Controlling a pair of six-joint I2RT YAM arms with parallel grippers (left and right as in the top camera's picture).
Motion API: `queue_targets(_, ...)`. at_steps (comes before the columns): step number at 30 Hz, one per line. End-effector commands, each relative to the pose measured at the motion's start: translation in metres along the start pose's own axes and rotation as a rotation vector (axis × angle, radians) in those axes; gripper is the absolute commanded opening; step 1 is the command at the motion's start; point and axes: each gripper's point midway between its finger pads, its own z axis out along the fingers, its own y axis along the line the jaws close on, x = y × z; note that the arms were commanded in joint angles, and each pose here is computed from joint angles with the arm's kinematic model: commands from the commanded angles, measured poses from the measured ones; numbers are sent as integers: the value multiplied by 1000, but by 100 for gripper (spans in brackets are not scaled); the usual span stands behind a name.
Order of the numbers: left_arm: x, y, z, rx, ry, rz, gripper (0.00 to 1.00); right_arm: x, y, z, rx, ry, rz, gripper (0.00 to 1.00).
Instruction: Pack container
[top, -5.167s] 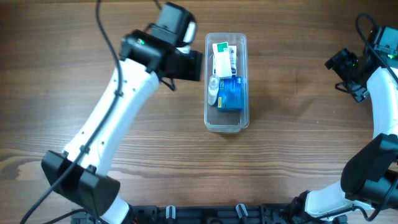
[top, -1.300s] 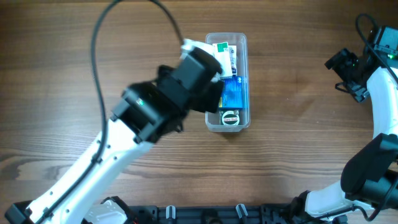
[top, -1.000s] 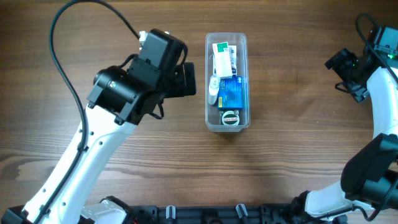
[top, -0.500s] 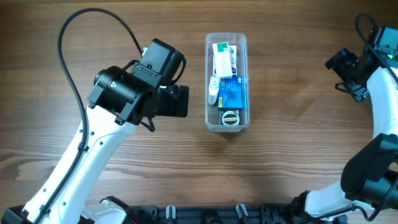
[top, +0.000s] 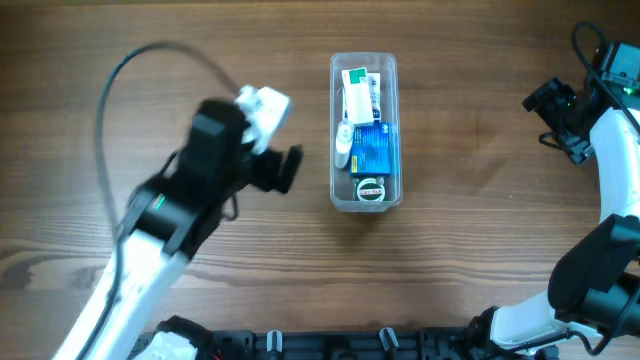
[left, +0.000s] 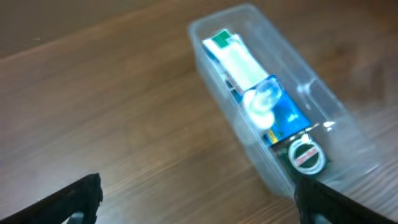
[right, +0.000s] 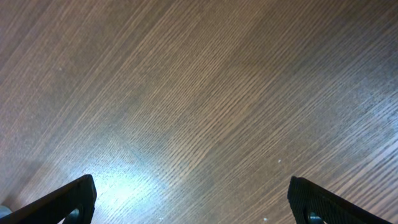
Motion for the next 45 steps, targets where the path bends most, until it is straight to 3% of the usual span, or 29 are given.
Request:
queue_targets(1,31,3,-14,84,-108,-7,100,0,-1,3,3,6,5,100)
queue_targets(10,72,21,-37,-26,-377,-12,100,0,-1,3,3,6,5,100)
queue_targets(18,95,43,-35,-102,-638,-163,100,0,-1,3,3,6,6,100)
queue_targets(21,104,51,-34,-136,-655,-238,100,0,-1,3,3,6,5,100)
queue_targets(34,105,59,-51,-207,-741,-238,100,0,-1,3,3,7,6,100)
queue_targets(45,130,63,-35,-233,-630,-279,100,0,-1,3,3,6,6,100)
